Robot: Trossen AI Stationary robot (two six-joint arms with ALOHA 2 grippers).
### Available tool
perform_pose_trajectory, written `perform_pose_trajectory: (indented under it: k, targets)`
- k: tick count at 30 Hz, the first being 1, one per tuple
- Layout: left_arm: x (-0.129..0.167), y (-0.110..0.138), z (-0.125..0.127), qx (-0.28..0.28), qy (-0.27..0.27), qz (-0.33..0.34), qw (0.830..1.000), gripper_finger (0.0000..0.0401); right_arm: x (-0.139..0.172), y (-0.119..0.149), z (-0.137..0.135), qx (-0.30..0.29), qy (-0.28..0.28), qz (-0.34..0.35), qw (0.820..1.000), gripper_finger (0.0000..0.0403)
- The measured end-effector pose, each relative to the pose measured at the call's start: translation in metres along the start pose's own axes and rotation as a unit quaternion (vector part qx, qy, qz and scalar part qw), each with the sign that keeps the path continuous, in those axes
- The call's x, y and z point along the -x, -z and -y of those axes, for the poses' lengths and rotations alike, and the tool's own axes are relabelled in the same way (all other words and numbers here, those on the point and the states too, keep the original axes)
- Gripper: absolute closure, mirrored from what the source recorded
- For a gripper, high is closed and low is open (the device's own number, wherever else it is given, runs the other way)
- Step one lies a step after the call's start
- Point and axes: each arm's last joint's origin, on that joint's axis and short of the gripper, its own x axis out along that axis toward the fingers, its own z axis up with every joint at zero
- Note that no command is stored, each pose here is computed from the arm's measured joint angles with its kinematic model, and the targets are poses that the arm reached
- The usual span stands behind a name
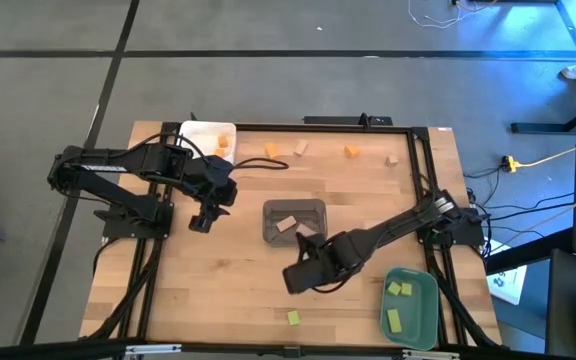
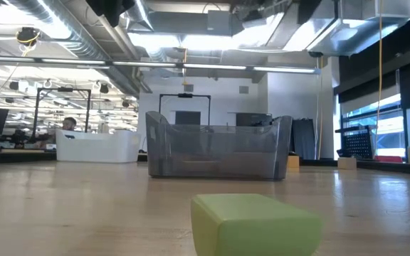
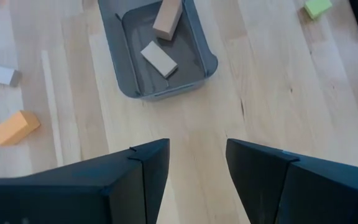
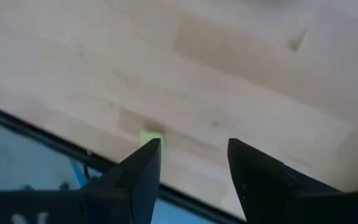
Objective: Sort & place blocks by color
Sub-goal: Put the light green block into the green bin
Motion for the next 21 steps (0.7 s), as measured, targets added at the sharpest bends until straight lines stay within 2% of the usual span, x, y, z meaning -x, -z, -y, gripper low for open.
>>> perform_pose_trajectory:
  k: [12, 21]
  targets:
    - [0.0, 0.0, 0.0, -0.027, 0.0, 0.0, 1.0, 0.025, -0.02, 0.016, -0.034, -0.018, -0.013, -0.033, 0.999, 0.0217]
    - [0.0, 0.0, 0.0, -0.04, 0.0, 0.0, 0.999, 0.025, -0.052, 0.029, -0.038, -0.022, 0.023, -0.068, 0.997, 0.0217]
